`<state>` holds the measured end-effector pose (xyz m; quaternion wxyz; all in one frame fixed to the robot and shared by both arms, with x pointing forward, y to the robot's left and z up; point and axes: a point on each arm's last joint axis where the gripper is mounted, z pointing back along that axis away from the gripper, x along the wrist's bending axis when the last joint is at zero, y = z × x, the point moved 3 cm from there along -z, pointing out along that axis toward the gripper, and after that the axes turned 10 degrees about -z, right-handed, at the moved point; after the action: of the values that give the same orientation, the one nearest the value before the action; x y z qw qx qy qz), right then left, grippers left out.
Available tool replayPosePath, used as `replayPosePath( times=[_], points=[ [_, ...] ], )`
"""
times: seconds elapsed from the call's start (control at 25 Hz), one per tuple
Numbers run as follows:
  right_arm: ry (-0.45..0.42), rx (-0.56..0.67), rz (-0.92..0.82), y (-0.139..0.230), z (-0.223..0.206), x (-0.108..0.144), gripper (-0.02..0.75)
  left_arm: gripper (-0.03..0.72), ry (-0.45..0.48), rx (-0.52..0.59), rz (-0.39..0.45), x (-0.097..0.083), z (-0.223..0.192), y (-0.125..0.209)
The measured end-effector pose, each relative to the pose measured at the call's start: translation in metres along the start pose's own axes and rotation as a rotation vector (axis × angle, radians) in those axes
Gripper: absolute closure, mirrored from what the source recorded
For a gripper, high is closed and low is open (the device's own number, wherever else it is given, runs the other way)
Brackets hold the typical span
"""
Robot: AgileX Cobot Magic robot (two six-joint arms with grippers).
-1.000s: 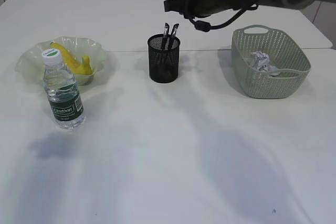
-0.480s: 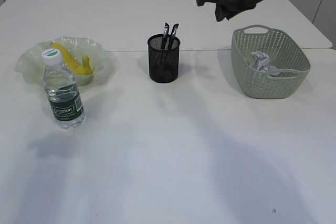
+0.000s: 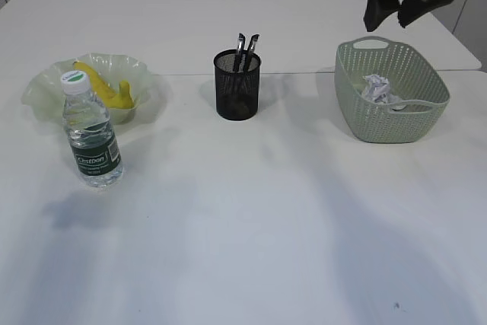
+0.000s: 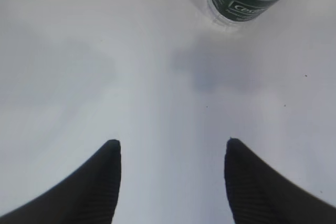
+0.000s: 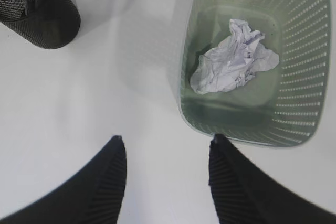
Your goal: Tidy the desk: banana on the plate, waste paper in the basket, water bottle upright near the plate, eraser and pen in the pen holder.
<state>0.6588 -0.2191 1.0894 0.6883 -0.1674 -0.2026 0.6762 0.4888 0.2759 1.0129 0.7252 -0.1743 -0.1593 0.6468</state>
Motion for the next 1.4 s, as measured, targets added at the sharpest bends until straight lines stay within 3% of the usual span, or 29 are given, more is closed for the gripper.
replayPosePath(
  times=[0.24, 0.52, 0.96, 1.2, 1.4],
  points=[
    [-0.05, 0.066, -0.015, 0.024, 0.005, -0.023, 0.349, 0.256, 0.0, 0.032, -0.004, 0.0, 0.0, 0.004],
    [-0.098, 0.09, 0.008, 0.068, 0.016, -0.028, 0.347, 0.256, -0.011, 0.051, -0.017, 0.001, 0.0, 0.006],
    [-0.098, 0.017, 0.056, 0.136, 0.048, -0.038, 0.347, 0.256, -0.016, 0.021, -0.02, 0.002, 0.018, 0.01],
    [-0.174, -0.073, 0.043, 0.149, 0.068, -0.033, 0.346, 0.256, -0.025, 0.016, -0.025, 0.003, 0.036, 0.019],
    [-0.187, -0.136, 0.018, 0.159, 0.091, -0.034, 0.346, 0.256, -0.081, -0.078, -0.009, 0.009, 0.067, 0.027]
  ],
)
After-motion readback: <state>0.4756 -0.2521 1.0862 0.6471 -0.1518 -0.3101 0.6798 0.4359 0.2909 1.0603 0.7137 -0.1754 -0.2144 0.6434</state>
